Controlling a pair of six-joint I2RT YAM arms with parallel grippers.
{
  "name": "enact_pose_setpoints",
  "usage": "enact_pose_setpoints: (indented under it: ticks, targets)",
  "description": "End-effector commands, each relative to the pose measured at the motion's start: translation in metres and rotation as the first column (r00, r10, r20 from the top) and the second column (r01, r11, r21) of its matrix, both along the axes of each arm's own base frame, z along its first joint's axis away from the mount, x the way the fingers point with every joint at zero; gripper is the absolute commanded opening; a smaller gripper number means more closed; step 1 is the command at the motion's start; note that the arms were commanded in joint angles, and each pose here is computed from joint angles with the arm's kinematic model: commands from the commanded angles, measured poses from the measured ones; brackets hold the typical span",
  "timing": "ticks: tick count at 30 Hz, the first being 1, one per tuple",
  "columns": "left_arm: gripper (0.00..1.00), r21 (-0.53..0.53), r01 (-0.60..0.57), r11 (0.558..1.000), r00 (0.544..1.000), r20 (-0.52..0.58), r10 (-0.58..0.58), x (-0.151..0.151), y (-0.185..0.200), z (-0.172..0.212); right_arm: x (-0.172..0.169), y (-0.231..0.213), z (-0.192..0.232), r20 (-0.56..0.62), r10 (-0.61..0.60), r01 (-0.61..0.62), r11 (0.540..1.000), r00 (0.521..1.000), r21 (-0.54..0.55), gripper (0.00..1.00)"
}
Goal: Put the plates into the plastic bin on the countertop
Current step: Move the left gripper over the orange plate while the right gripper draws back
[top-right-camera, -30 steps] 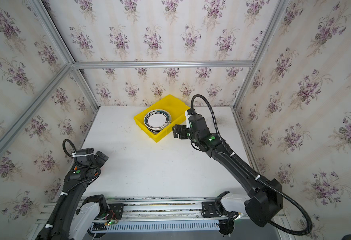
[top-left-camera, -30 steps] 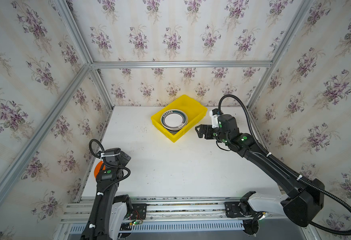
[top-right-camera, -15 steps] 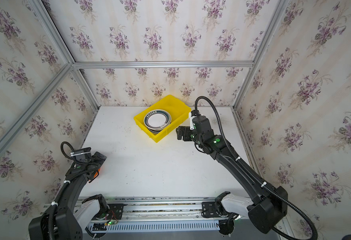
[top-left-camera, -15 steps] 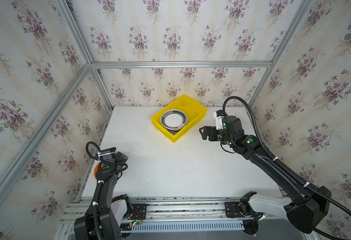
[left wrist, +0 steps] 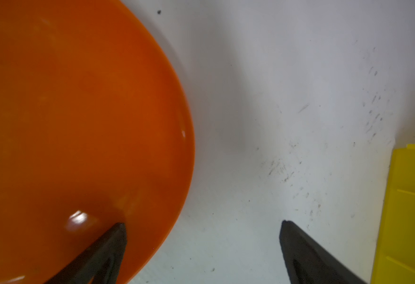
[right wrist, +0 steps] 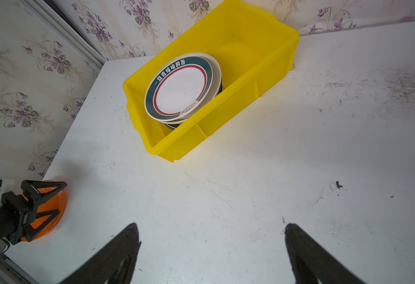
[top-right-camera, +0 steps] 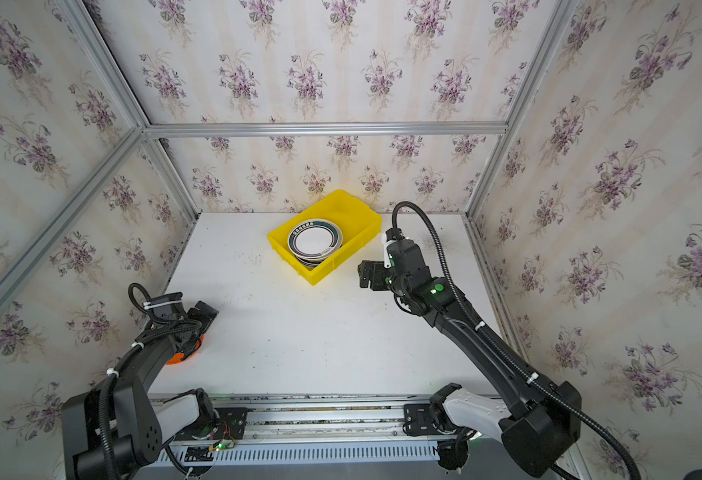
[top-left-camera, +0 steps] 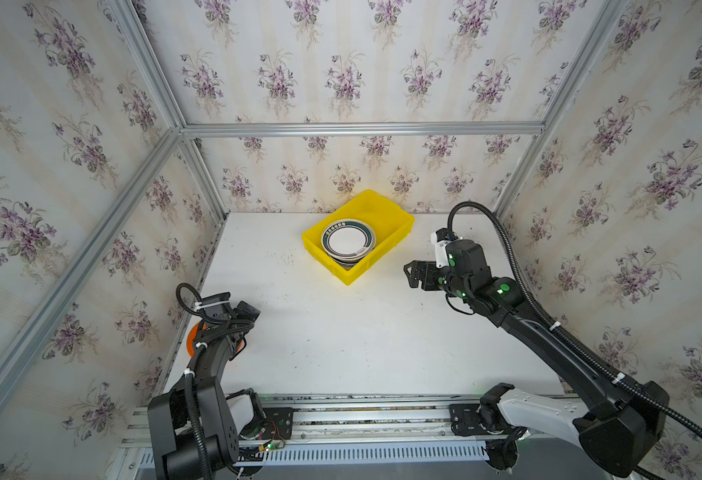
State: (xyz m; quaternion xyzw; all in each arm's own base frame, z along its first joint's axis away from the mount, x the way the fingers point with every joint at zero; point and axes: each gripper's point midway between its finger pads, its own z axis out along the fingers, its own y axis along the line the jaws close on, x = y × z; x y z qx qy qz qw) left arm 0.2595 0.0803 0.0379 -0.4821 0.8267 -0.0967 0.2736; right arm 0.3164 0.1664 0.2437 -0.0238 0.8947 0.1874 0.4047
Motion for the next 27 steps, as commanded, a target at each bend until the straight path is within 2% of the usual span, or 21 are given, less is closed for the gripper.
enact_pose_setpoints:
  ticks: [1,15,21,27]
  targets:
    - [1.00,-0.038,0.075,0.996,0.995,0.070,-0.072,0.010,-0.013,0.006,0.004,0.002,0.002,0.014,-0.003,0.003,1.000,1.000,0.009,0.95]
    - [1.00,-0.111,0.199,0.974,0.972,0.150,-0.181,0.024,-0.037,0.006,0.012,0.001,-0.012,0.005,-0.029,0.029,1.000,1.000,-0.007,0.95]
    - [0.99,-0.088,0.250,0.964,0.951,0.209,-0.227,0.031,-0.049,0.016,0.004,-0.003,-0.015,-0.007,-0.041,0.041,0.999,0.999,0.007,0.95]
    - [1.00,-0.095,0.274,0.957,0.944,0.216,-0.249,0.035,-0.060,0.017,-0.007,-0.015,-0.018,0.008,-0.072,0.072,0.997,0.997,0.002,0.95]
